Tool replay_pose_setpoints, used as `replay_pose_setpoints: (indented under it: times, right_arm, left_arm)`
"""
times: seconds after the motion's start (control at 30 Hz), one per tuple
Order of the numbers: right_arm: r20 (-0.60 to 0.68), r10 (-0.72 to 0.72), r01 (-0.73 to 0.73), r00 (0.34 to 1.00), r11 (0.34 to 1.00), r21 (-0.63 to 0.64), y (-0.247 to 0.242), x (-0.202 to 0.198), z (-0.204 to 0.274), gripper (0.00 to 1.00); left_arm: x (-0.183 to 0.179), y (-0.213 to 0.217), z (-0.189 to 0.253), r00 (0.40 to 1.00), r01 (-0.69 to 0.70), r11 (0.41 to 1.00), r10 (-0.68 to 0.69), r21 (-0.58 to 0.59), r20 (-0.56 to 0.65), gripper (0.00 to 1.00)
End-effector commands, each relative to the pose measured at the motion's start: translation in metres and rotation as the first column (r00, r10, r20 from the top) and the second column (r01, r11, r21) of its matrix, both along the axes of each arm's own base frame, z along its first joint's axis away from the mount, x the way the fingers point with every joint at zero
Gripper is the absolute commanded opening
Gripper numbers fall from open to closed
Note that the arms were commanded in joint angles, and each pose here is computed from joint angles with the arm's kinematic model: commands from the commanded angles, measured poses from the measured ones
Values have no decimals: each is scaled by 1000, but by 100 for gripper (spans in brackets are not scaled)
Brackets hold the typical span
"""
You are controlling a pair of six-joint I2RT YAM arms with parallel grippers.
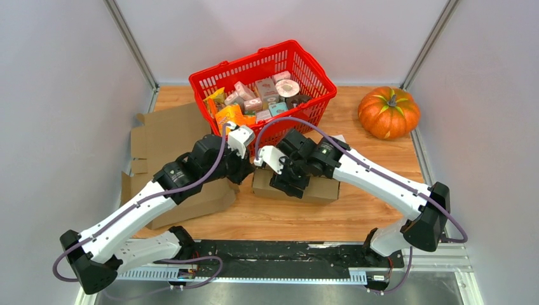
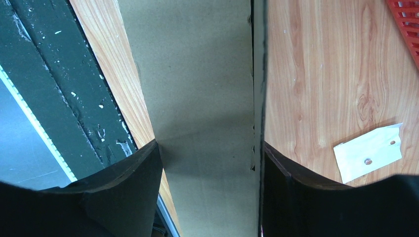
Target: Fold the paper box
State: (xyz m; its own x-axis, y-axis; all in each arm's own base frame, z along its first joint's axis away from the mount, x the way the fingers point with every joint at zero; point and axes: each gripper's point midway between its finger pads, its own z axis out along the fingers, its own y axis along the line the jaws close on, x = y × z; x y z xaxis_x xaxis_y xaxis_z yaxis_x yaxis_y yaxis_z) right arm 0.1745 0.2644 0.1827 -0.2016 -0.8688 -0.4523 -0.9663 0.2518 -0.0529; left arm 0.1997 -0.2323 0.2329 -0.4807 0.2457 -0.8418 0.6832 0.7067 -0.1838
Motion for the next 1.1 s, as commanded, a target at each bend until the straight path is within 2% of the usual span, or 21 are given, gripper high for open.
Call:
replay_pose_setpoints:
  times: [0.0,0.03,0.07,0.23,0.43,0.63,0.8,1.07]
  right_arm:
    - [-136,-18,23,991,999,41,12,-19,-8,47]
    - [-129,-21,26,991,999,38,12,-17,-9,48]
    - [-123,-27,32,992,999,37,12,-16,-9,52]
    - [-79,-49,55,996,996,70,19,-6,-8,59]
    - [-88,-31,38,996,996,85,26,-5,-10,65]
    - [-148,-32,50,988,992,119,26,-1,-10,66]
    - [-197,-22,53,980,987,154,29,2,-8,67]
    - [-203,-79,104,976,988,115,29,18,-21,68]
  left_arm:
    - [5,1,16,1000,-21,1000,21,1,10,8]
    - [5,0,20,999,-37,999,37,-15,-5,0]
    - [5,-1,22,999,-47,999,46,-23,-15,0]
    - [3,-15,27,985,-105,990,91,-98,-144,0]
    - [4,-20,8,939,-223,970,186,-99,-291,0]
    - [7,-13,-3,911,-316,939,261,-134,-318,0]
    - [7,-13,-13,906,-324,937,268,-132,-327,0]
    - [11,-7,-33,898,-349,933,307,-87,-316,0]
